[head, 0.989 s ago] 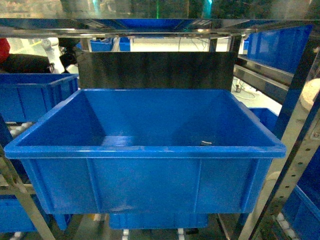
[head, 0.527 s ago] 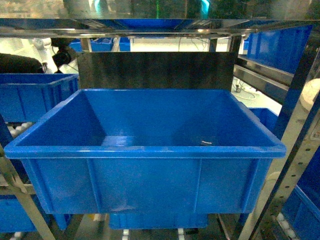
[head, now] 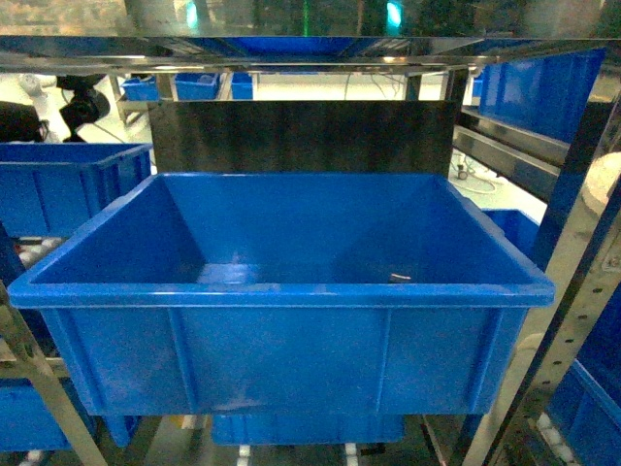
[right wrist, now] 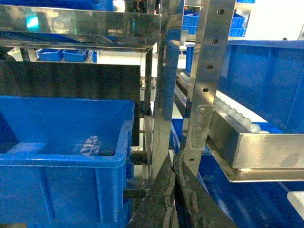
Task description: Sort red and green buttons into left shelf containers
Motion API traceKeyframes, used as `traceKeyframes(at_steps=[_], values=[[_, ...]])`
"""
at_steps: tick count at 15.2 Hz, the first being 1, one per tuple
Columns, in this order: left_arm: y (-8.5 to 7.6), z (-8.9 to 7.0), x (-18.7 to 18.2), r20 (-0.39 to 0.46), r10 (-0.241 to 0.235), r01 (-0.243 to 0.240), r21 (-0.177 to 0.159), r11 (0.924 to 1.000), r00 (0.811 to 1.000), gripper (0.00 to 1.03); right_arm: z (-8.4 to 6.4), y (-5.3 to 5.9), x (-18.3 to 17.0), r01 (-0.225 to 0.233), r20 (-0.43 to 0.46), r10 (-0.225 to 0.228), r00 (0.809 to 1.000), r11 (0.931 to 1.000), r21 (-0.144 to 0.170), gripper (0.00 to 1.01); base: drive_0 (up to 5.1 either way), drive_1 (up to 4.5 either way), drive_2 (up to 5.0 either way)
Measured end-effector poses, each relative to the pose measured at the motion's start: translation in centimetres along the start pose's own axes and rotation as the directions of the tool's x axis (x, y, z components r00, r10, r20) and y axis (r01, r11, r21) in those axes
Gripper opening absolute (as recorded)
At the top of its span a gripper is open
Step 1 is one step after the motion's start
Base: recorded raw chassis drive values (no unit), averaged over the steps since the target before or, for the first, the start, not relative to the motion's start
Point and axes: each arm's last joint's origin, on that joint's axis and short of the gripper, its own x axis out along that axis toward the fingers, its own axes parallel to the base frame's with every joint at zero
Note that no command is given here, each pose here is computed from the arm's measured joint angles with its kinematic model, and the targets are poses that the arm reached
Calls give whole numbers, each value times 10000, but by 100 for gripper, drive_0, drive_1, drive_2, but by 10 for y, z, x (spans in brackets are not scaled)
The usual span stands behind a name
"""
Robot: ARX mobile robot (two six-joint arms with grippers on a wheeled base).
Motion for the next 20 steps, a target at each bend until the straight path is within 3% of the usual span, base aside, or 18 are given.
traceKeyframes(at_steps=[3,4,6,12,13,20], values=[[0,-6,-10,-484,-2,2,0,10000,9988,2,0,0,-3,0,-8,0,10000,10000,0,2,0,0,0],[0,-1,-12,84,-7,7,4,10000,10000,2,-4,0,-6,9,-362,-9,9993,10000,0,2,0,0,0],[0,-4,-12,-206,7,-7,-4,10000,9998,2,-1,0,-14,4,57,-4,10000,10000,0,2,0,0,0],[0,-4,-12,-145,3,-3,-4,10000,9999,2,-3,0,-13,-4,-111,4,9999,10000,0,2,0,0,0],[0,-4,-12,-145,-1,0,-11,10000,9999,12,-3,0,-13,-4,-111,4,9999,10000,-4,8,0,0,0],[0,-4,-12,-145,-1,1,0,10000,9999,100,-3,0,-13,-4,-107,4,9999,10000,0,99,0,0,0]])
